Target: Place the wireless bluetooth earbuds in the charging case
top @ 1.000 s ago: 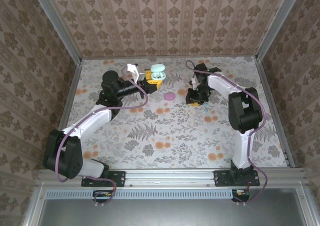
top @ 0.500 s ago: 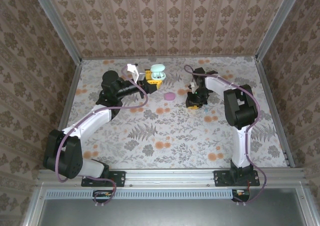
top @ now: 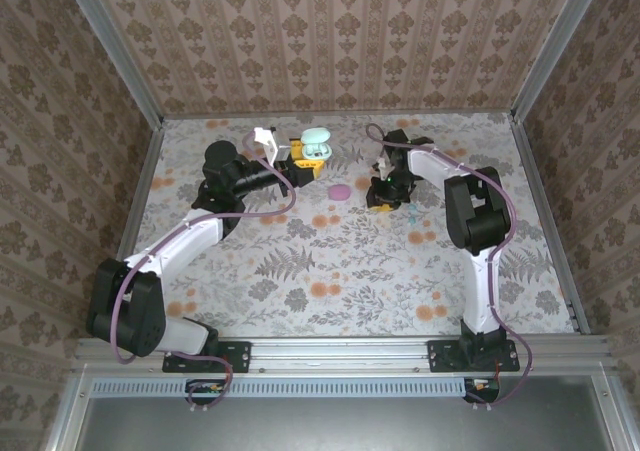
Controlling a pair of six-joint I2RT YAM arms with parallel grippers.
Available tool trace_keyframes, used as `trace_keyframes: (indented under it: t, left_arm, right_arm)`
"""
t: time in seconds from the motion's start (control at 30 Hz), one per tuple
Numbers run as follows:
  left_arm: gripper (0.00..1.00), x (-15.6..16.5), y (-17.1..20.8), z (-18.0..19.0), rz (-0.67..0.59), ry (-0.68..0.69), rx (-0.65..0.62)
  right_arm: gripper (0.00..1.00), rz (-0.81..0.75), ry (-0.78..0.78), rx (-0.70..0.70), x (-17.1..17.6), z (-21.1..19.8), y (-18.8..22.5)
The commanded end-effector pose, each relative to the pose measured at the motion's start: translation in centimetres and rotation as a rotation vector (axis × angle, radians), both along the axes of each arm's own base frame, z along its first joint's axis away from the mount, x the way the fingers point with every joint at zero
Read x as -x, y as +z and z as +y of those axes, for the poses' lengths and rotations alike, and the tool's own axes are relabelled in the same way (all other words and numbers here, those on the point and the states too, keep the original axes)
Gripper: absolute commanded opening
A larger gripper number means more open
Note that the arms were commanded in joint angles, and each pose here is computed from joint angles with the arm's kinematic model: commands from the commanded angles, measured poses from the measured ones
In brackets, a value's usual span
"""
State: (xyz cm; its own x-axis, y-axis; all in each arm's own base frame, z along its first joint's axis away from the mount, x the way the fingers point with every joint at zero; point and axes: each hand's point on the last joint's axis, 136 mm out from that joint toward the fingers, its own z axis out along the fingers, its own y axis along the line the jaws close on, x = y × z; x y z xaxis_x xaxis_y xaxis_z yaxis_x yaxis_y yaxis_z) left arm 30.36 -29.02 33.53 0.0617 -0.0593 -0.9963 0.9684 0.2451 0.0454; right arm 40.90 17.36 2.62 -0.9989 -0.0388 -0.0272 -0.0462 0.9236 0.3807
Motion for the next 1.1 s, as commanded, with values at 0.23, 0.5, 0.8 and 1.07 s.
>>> trace_keyframes:
  t: [0.23,0.5,0.8,1.07]
  left_arm:
    - [0.23,0.3,1.2,0.4,-0.041,0.005,0.006]
    - [0.23,0.4,1.1,0.4,-0.041,0.004,0.003]
    - [0.23,0.5,1.1,0.5,-0.042,0.009,-0.001]
    - [0.23,0.6,1.2,0.5,-0.047,0.009,0.0]
  right_arm:
    - [0.33,-0.018,0.039,0.014,-1.4,0.9,-0.3]
    - [0.36,-0.021,0.158,0.07,-1.6,1.9,-0.9]
    - [0.34,0.009,0.326,0.049,0.3,4.3,-0.6]
    - [0.33,0.042,0.459,0.025,2.9,5.8,0.4]
